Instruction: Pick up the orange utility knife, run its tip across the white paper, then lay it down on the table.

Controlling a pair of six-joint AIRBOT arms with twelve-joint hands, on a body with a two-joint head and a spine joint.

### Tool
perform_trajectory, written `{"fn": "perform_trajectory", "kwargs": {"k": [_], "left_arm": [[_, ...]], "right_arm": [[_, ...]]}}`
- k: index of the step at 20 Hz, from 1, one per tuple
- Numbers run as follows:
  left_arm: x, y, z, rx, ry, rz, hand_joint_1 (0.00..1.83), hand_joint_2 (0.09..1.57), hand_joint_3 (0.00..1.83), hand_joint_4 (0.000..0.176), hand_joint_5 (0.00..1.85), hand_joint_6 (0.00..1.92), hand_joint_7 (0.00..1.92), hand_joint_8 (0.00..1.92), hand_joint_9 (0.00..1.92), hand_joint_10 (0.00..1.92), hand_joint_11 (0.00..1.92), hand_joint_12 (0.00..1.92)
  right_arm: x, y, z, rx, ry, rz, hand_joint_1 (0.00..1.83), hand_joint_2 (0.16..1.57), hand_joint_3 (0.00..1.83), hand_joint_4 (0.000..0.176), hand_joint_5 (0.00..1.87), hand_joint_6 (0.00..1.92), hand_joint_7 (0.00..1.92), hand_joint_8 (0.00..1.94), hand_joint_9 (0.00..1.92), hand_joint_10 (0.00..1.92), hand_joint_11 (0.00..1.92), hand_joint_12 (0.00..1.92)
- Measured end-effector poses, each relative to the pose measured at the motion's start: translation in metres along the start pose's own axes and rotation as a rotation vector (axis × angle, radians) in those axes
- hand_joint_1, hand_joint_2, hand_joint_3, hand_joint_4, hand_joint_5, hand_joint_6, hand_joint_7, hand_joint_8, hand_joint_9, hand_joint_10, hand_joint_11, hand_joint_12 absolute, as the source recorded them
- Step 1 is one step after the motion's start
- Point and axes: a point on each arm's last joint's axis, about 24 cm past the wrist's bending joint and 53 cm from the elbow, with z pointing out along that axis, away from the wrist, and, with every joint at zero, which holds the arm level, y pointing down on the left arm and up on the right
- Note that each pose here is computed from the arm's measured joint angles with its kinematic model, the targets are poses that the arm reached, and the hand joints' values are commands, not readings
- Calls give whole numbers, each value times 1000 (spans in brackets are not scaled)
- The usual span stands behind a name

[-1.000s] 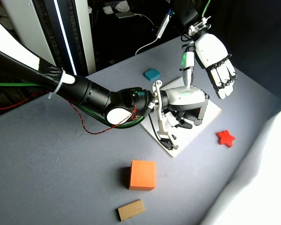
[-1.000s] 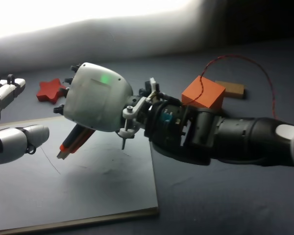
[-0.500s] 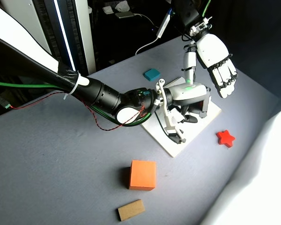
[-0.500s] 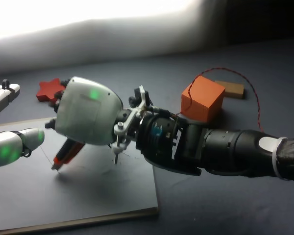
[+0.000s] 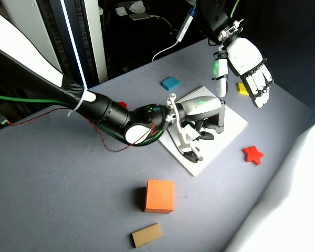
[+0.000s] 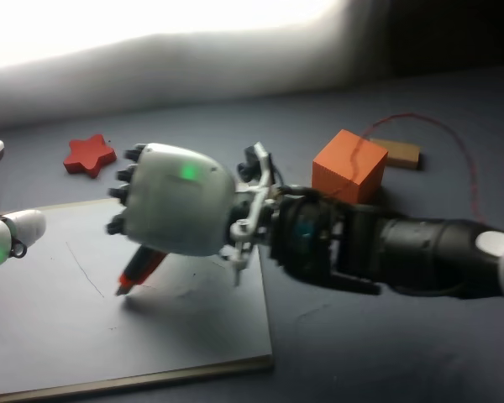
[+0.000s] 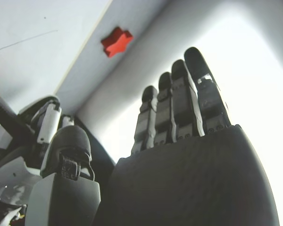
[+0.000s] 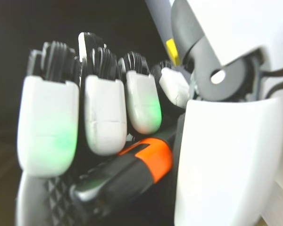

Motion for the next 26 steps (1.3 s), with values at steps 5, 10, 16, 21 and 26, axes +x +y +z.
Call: {"fn": "perform_trajectory", "kwargs": {"k": [5,10,16,21,26], "left_arm": [[-2,0,0,0,-5,0,0,1285,1,33,68,2,134,4,178,2,0,843],[0,0,0,-1,-2,-3,0,1279,0,40,59,5,133,3,186,7,0,823],[0,-1,0,1,-2,-3,0,1278,0,37,57,1,113,0,170,0,0,819],[6,-11,-4,17,13,-23,0,1277,0,38,60,2,123,4,172,2,0,821],[24,-41,-16,70,61,-30,0,1274,0,38,49,0,137,6,184,11,0,833]], "right_arm": [[-1,-13,-18,3,0,-8,1480,1010,566,176,1431,1921,1664,1941,1754,1921,1800,1921],[-22,-29,-32,64,-18,66,1473,1011,566,176,1411,1921,1655,1941,1747,1921,1789,1921],[-67,-59,-54,222,-1,335,1478,1007,574,176,1401,1921,1662,1941,1752,1921,1794,1921],[-51,-52,-101,307,215,532,1480,1001,585,176,1382,1921,1652,1941,1742,1921,1789,1921],[-13,-58,-141,434,397,686,1485,993,590,176,1420,1921,1659,1941,1741,1921,1787,1921]]}}
